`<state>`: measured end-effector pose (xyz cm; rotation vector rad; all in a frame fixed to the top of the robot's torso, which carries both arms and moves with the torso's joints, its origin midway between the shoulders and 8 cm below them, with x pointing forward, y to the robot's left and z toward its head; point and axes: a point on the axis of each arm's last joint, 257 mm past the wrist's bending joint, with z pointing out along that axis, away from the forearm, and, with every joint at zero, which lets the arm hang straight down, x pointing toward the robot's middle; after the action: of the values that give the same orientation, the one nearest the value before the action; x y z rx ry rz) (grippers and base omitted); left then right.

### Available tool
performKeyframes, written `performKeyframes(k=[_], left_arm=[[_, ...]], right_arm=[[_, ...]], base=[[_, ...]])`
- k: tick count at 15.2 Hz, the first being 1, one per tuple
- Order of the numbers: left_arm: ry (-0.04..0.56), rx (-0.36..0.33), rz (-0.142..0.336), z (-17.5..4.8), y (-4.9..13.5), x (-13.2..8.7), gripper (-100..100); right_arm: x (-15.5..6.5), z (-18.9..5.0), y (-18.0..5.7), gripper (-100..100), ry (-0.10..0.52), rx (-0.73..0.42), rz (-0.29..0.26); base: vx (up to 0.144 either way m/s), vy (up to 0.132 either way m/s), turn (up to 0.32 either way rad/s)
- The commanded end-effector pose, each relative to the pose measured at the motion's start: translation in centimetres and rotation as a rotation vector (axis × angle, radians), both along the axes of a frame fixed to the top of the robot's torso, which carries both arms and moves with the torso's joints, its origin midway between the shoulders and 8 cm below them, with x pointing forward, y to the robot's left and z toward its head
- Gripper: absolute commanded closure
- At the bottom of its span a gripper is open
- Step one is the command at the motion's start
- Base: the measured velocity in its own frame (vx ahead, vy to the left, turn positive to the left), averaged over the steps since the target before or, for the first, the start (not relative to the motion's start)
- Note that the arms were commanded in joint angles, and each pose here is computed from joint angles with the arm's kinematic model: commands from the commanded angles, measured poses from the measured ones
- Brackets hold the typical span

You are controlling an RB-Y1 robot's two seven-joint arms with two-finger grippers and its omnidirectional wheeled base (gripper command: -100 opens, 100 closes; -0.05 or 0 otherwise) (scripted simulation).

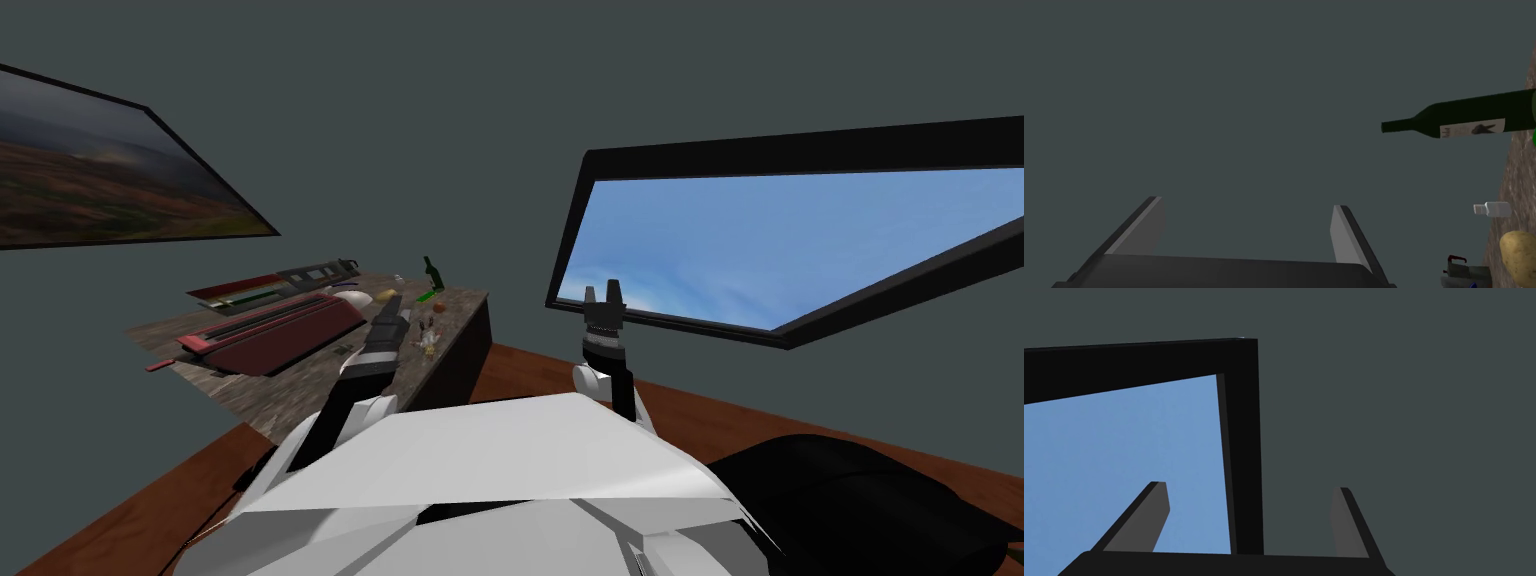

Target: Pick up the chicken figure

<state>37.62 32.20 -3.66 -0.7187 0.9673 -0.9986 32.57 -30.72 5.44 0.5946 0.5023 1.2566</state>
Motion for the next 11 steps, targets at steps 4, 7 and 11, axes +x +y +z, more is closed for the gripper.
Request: performKeyframes(k=[4,7,11], left_arm=[[0.098,0.012,0.049,-2.0,2.1,0.5,-100],[0.164,0.016,0.088,-3.4,3.7,0.5,-100],[0.22,0.01,0.114,-4.7,4.8,0.5,-100]], right_arm=[[0.0,0.0,0.0,0,0.0,0.0,0.0],[0.0,0.0,0.0,0,0.0,0.0,0.0],[0.0,0.0,0.0,0,0.0,0.0,0.0]], base=[[-0.053,0.024,-0.048],[-0.044,0.023,-0.068],[-0.035,0.015,-0.05]])
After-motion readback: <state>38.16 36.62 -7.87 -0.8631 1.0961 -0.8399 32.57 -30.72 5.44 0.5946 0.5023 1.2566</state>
